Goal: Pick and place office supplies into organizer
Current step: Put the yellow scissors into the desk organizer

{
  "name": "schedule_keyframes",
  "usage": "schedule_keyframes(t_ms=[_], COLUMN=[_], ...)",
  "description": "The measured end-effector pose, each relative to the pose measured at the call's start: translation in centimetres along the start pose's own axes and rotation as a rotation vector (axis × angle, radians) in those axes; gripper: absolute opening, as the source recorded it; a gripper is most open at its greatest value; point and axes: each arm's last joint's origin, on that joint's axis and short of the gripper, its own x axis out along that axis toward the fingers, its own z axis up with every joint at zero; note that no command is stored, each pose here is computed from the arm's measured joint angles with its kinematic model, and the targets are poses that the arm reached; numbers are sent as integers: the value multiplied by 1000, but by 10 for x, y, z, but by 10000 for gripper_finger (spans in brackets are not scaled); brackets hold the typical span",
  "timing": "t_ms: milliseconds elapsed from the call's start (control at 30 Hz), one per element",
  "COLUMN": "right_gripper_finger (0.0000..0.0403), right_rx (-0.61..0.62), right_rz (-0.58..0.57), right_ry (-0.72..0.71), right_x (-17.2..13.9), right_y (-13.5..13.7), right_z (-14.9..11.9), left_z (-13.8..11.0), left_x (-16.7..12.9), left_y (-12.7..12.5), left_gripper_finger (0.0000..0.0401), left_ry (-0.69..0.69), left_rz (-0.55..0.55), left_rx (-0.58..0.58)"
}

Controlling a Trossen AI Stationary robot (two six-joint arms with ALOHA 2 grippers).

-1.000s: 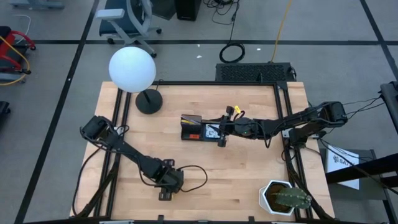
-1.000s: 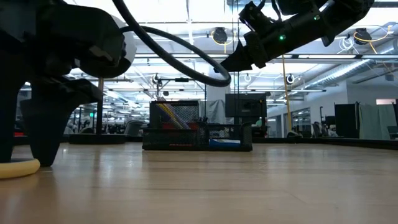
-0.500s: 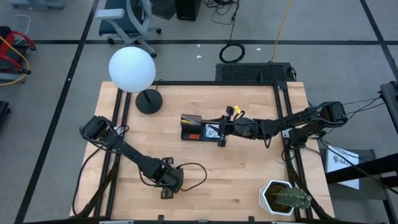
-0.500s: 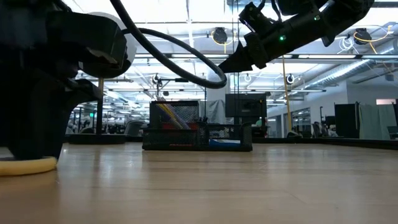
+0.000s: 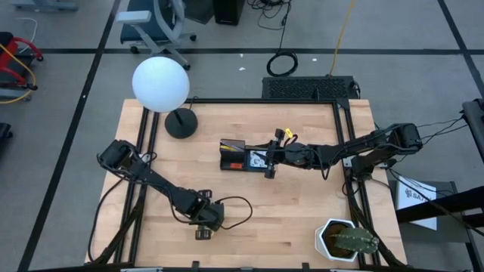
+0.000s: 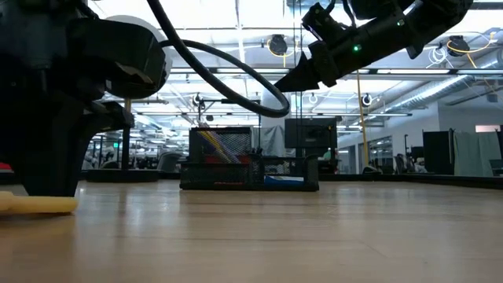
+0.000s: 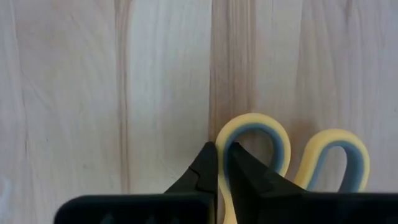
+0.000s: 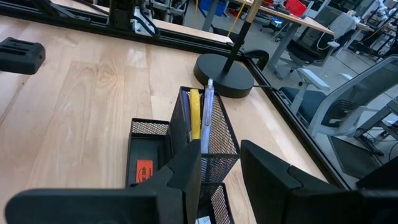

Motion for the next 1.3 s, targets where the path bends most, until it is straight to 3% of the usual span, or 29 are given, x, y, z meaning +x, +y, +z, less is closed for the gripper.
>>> schedule_keyframes(t_ms=[233,533,900,1100,1300], right_gripper_finger=[105,105,105,105,105], right_rx=[-2,-1,10,13,20], right_rz=[1,2,2,1,1], right_ry=[6,13,12,7,7], right_x=[0,0,0,0,0], right_y=[0,0,0,0,0], right_z=[-1,-1,-1,-1,-1], left_z=[6,7,-2,13,30], left_x=[-22,-103,-196,-220,-226], left_y=[2,13,52,77,109], left_gripper_finger=[18,14,14,14,14], left_ry=[-52,-331,-764,-955,-1117], left_rz=[-43,-78,110,150,102], left_rx=[39,91,124,151,178])
